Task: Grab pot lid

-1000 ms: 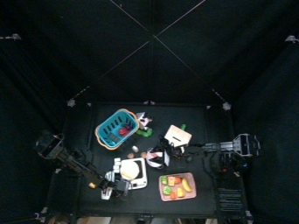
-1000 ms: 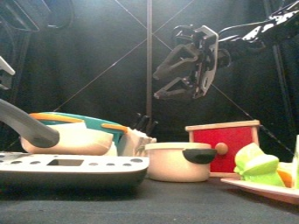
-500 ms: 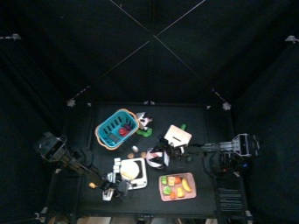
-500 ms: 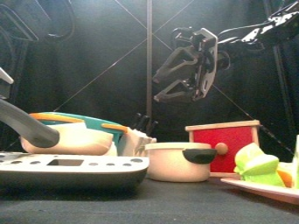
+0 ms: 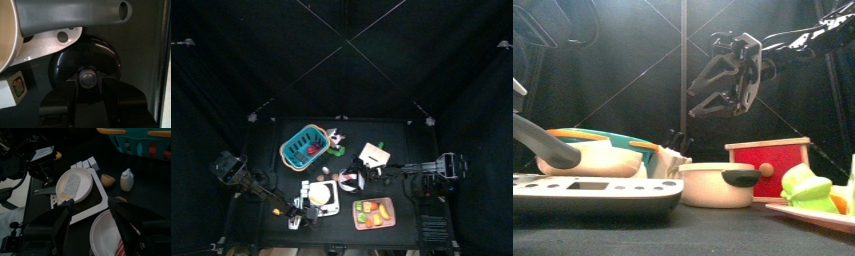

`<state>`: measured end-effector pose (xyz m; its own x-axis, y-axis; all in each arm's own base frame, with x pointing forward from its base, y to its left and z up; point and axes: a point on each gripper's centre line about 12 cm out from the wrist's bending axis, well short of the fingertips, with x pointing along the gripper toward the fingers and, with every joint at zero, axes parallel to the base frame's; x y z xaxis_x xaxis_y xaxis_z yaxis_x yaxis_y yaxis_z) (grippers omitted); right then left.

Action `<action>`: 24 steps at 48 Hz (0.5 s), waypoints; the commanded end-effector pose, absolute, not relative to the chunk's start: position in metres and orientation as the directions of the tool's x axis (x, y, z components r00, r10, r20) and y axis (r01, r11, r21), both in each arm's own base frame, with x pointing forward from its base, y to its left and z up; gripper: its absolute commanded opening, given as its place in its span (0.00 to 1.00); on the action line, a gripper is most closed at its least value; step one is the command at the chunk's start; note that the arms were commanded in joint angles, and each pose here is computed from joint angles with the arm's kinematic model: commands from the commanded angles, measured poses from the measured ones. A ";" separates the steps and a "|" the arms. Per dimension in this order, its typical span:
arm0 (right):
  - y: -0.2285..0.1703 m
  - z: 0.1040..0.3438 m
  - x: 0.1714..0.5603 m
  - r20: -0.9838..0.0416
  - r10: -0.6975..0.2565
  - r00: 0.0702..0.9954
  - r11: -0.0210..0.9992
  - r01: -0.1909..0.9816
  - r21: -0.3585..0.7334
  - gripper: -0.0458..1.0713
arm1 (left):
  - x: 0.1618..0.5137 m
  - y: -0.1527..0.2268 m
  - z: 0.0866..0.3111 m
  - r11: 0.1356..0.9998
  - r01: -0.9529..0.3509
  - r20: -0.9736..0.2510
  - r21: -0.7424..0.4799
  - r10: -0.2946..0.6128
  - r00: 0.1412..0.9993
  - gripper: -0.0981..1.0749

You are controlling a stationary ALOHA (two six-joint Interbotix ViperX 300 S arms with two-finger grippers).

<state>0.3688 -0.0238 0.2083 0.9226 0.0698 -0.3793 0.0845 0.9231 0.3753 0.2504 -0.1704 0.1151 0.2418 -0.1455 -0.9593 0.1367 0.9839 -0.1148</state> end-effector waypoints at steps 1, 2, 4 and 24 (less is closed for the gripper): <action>-0.026 0.219 0.370 -0.350 0.065 0.935 0.923 0.077 0.377 0.84 | 0.251 -0.175 0.125 0.981 0.117 -0.950 -0.153 -0.179 0.256 0.59; -0.026 0.219 0.370 -0.350 0.065 0.935 0.922 0.078 0.379 0.84 | 0.251 -0.175 0.126 0.981 0.112 -0.949 -0.160 -0.184 0.257 0.59; -0.026 0.219 0.370 -0.350 0.065 0.935 0.922 0.078 0.379 0.84 | 0.250 -0.175 0.128 0.980 0.107 -0.947 -0.169 -0.192 0.260 0.59; -0.026 0.219 0.370 -0.350 0.065 0.935 0.923 0.077 0.377 0.84 | 0.241 -0.169 0.144 0.979 0.102 -0.944 -0.177 -0.199 0.264 0.58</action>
<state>0.3689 -0.0244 0.2077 0.9223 0.0680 -0.3805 0.0867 0.9229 0.3751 0.2394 -0.1674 0.1291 0.2384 -0.1786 -0.9546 0.1024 0.9821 -0.1581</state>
